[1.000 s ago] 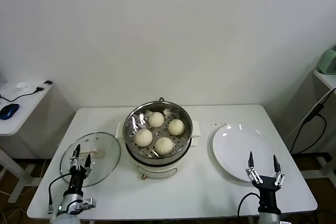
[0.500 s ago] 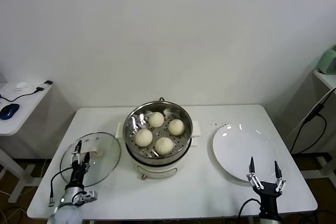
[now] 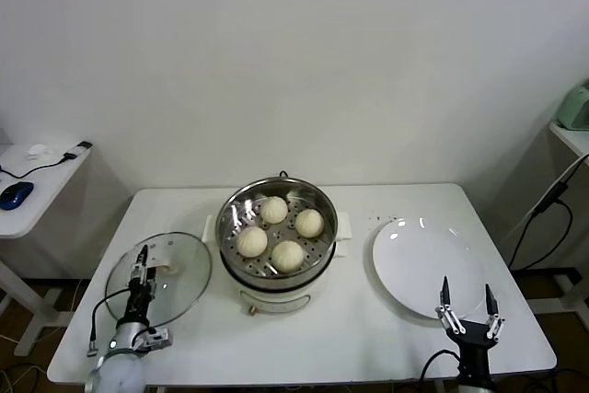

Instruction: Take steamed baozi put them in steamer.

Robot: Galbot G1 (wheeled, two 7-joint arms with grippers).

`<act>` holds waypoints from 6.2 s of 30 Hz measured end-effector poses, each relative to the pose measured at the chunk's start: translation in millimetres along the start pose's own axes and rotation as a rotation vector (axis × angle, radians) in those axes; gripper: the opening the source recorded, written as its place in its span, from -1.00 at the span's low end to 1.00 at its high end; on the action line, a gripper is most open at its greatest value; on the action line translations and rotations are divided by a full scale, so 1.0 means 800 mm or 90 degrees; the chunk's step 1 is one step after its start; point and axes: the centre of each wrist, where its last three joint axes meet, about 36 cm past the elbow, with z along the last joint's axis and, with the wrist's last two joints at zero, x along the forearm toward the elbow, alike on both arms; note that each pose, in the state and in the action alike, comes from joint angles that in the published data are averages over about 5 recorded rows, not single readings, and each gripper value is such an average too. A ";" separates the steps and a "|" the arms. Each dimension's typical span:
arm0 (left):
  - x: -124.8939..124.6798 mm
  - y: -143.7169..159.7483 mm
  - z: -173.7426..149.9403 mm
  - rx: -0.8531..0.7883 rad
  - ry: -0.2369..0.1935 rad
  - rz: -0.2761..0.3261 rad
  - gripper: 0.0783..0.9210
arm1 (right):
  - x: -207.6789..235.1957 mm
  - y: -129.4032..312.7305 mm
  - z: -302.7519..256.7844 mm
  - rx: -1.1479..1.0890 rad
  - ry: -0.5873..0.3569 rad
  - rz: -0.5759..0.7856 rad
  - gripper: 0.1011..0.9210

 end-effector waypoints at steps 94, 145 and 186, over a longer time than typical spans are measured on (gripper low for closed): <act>0.026 0.274 -0.313 0.028 -0.229 0.008 -0.86 | 0.007 -0.018 0.017 0.014 0.000 0.056 0.76; 0.024 0.239 -0.320 0.018 -0.199 0.005 -0.37 | 0.015 -0.007 0.019 0.016 -0.003 0.033 0.76; 0.094 0.236 -0.078 0.734 -0.008 0.014 0.77 | -0.037 0.020 -0.007 0.000 0.114 -0.012 0.76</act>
